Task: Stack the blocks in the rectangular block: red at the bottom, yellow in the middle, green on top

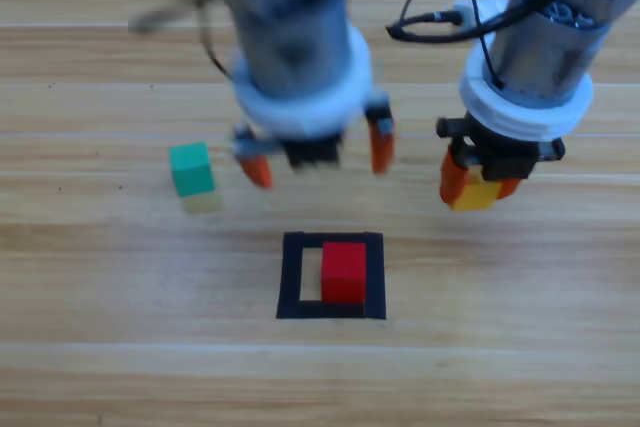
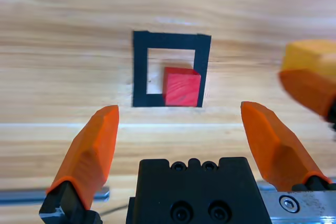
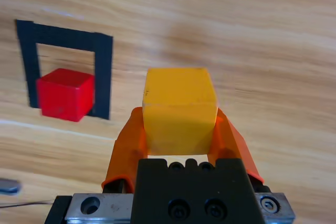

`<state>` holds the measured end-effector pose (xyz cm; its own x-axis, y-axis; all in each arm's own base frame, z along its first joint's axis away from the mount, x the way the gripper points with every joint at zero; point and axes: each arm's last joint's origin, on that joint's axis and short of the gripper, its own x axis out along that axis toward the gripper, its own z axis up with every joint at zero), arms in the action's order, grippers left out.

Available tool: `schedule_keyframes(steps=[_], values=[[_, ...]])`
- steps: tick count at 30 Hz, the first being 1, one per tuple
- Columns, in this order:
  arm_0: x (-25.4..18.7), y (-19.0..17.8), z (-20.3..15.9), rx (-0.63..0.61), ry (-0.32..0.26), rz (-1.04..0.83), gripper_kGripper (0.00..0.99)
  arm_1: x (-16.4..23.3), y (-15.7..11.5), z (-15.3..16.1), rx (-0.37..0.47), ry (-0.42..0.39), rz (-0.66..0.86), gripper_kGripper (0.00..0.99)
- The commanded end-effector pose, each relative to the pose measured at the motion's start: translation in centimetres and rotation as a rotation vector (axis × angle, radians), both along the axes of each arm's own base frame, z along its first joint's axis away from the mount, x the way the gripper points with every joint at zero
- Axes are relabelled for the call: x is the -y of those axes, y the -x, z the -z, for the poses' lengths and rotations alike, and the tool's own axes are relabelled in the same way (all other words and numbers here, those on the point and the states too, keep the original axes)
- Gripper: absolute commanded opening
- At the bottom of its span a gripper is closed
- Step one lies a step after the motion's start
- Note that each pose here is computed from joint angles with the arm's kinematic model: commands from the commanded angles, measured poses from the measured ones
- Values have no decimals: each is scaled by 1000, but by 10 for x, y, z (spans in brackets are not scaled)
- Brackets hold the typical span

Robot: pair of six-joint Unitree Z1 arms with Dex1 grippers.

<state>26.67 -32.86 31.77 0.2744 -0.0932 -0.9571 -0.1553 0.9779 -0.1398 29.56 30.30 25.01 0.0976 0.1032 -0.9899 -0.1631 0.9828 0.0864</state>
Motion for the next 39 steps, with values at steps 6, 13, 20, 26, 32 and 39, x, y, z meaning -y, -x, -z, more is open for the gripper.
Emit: schedule_keyframes(steps=[6, 13, 20, 26, 32, 39], values=[[-147, -31, -24, -43, -71, -105, 990, -71, 57, -53, -61, -17, 56, 0], [-201, -62, -2, -115, -28, -90, 990, -117, 53, -13, -118, 13, 136, 0], [-206, -85, 26, -153, -20, -126, 990, -134, 44, 13, -135, 53, 180, 0], [-193, -100, 52, -188, -6, -132, 990, -137, 42, 26, -139, 81, 189, 0], [-186, -102, 61, -193, -6, -132, 990, -139, 41, 32, -137, 97, 186, 0], [-175, -99, 73, -192, 5, -142, 990, -140, 39, 33, -126, 96, 174, 0]])
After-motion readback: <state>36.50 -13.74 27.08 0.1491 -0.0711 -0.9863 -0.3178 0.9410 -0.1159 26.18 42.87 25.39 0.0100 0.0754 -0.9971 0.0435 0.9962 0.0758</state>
